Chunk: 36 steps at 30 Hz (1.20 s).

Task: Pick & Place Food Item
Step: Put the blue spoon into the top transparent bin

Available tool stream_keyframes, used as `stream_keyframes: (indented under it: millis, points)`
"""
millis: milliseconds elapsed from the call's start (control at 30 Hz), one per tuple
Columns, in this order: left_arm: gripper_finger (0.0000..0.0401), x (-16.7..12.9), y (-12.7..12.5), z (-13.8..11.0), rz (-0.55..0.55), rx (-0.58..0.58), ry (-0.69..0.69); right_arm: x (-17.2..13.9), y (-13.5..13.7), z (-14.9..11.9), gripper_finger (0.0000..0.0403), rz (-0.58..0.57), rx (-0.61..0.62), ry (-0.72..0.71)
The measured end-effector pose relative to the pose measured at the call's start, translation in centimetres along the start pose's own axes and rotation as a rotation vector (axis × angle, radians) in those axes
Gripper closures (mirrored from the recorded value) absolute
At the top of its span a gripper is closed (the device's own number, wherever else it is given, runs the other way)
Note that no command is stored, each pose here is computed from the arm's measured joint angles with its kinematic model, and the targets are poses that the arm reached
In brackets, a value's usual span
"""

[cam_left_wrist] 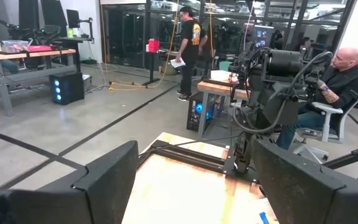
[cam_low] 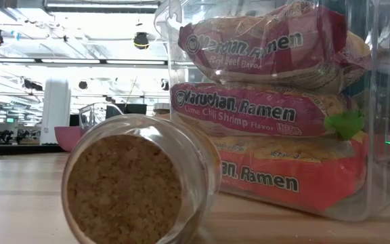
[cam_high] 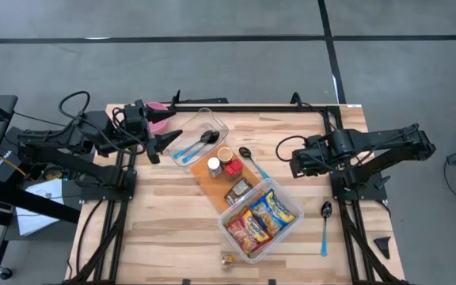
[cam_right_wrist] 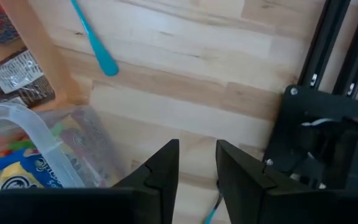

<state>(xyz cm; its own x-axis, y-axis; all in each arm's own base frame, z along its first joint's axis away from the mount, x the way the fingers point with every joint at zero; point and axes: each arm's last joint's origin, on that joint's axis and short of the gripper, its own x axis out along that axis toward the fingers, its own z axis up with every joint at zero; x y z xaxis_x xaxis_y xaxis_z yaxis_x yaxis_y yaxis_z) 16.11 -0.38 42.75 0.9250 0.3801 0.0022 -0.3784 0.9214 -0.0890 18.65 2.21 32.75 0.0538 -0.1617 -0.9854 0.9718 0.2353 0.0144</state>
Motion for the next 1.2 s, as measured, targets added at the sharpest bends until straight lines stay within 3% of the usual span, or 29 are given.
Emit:
stream_keyframes:
  millis: [467, 800, 1200]
  points:
    - [0.0092, 0.0, 0.0, 0.0, 0.0, 0.001, 0.0, 0.8, -0.2, -1.1, 0.0301, -0.029, 0.072, 0.043]
    - [0.0092, 0.0, 0.0, 0.0, 0.0, 0.002, 0.003, 4.1, -1.1, -4.3, 0.0301, -0.172, 0.106, 0.176]
    - [0.0092, 0.0, 0.0, 0.0, 0.0, 0.004, 0.003, 4.7, -1.5, -7.5, 0.0301, -0.183, 0.225, 0.175]
